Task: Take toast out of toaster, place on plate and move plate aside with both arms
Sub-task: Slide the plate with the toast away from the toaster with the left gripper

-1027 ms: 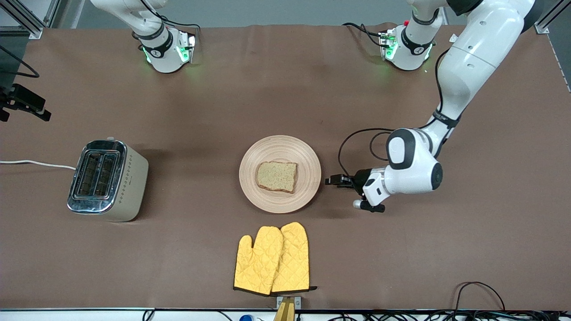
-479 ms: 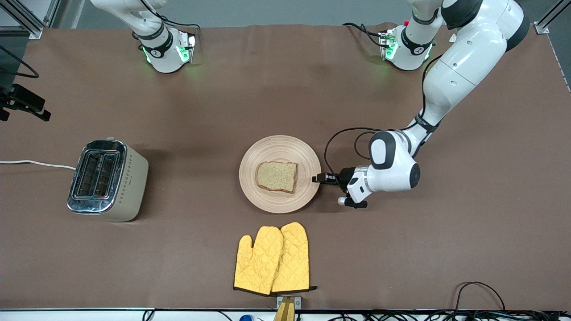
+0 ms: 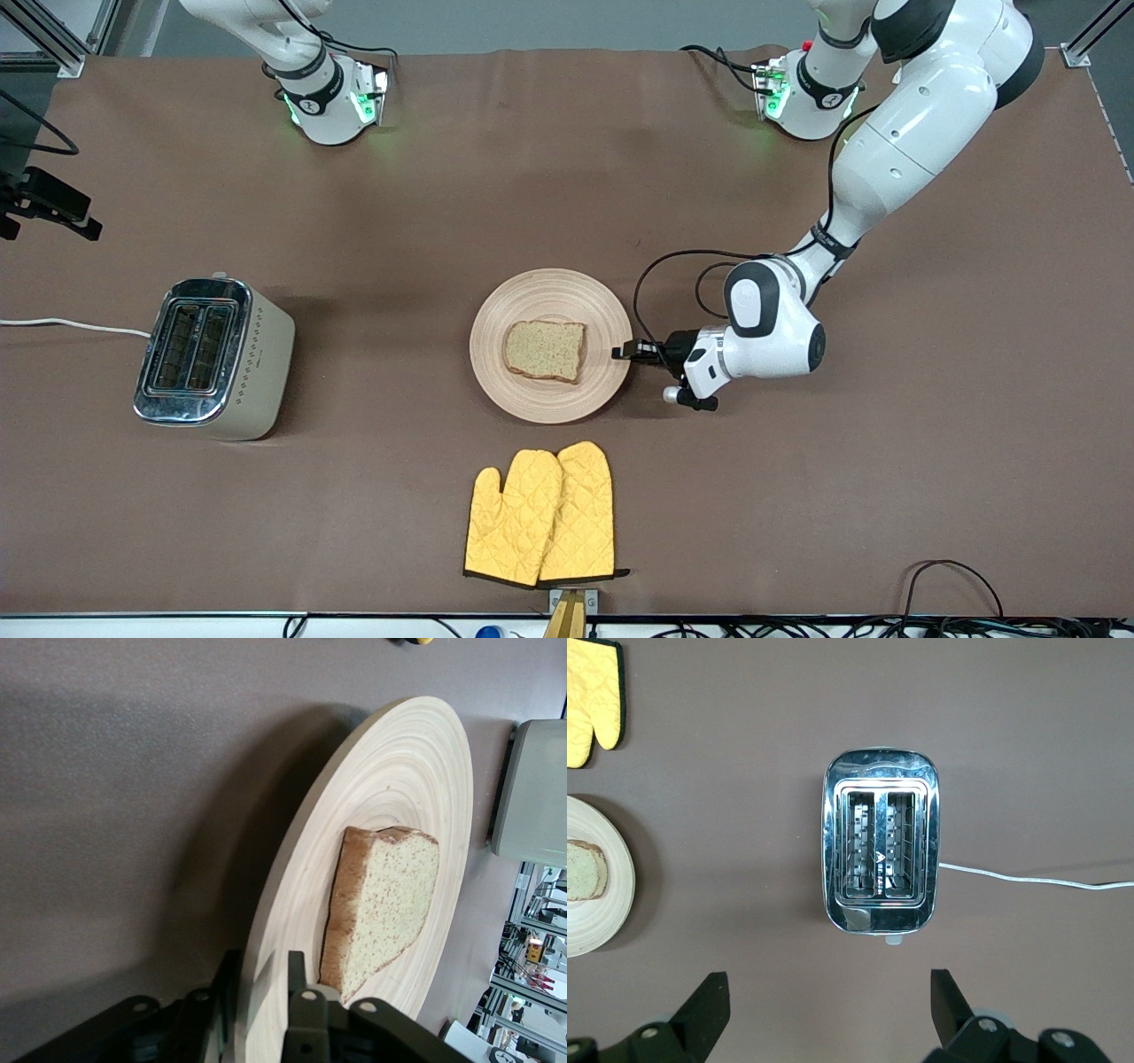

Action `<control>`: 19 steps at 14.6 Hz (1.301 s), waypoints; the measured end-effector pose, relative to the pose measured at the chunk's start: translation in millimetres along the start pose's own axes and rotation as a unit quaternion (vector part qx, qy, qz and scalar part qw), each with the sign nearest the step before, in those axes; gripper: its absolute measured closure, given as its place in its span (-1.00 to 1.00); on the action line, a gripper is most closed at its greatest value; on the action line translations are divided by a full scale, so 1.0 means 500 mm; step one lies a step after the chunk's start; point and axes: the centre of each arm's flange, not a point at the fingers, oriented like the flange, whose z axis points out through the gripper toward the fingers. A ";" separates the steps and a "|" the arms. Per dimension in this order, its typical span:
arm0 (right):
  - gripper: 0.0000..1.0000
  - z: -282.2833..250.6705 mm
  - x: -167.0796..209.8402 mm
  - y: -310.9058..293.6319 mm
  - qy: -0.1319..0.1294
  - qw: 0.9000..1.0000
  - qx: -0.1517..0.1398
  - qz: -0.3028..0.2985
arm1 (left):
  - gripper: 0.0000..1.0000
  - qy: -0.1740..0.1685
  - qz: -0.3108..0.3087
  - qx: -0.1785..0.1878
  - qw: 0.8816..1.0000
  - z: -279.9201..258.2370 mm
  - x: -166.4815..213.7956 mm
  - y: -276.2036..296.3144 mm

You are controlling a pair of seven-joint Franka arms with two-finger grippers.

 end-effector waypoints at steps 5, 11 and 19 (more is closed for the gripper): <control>-1.00 0.002 -0.002 -0.001 -0.006 1.000 0.000 0.015 | 0.77 0.007 0.009 -0.016 1.000 -0.024 0.013 0.008; -1.00 0.005 -0.005 -0.001 -0.012 1.000 0.000 0.016 | 0.81 0.037 0.008 -0.029 0.999 -0.178 0.069 -0.012; -1.00 0.007 -0.007 -0.002 -0.017 1.000 0.000 0.016 | 0.81 0.060 0.081 -0.061 0.993 -0.523 0.076 -0.153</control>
